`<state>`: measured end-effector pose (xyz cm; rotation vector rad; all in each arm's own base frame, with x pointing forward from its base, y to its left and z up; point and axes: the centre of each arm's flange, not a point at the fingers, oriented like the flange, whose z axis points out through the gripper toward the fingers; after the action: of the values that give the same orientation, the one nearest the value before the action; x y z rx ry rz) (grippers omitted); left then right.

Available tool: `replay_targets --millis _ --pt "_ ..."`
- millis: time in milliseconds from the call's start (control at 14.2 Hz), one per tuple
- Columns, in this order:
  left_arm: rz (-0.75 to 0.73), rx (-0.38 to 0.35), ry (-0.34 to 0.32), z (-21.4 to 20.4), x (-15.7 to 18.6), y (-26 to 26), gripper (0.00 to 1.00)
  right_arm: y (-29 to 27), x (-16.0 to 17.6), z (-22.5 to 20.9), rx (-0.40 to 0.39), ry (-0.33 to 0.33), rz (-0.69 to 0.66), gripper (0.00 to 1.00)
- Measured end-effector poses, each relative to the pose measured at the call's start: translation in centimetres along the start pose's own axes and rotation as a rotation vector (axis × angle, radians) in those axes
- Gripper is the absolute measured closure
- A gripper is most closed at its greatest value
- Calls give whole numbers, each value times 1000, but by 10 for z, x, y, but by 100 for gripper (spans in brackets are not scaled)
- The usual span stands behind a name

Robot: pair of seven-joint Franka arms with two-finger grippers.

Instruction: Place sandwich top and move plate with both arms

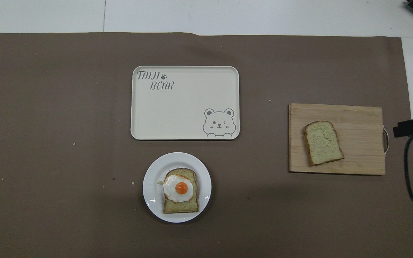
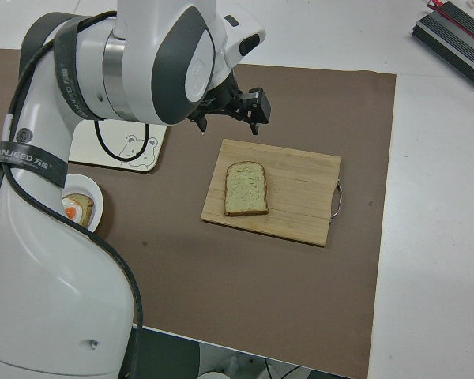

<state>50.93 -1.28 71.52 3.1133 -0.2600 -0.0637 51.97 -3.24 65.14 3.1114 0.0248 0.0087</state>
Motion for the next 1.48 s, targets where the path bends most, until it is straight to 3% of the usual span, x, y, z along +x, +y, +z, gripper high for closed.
replay_targets --millis 1477 --pt "-6 0 0 0 -1 -3 0 6 3 9 4 9 11 0"
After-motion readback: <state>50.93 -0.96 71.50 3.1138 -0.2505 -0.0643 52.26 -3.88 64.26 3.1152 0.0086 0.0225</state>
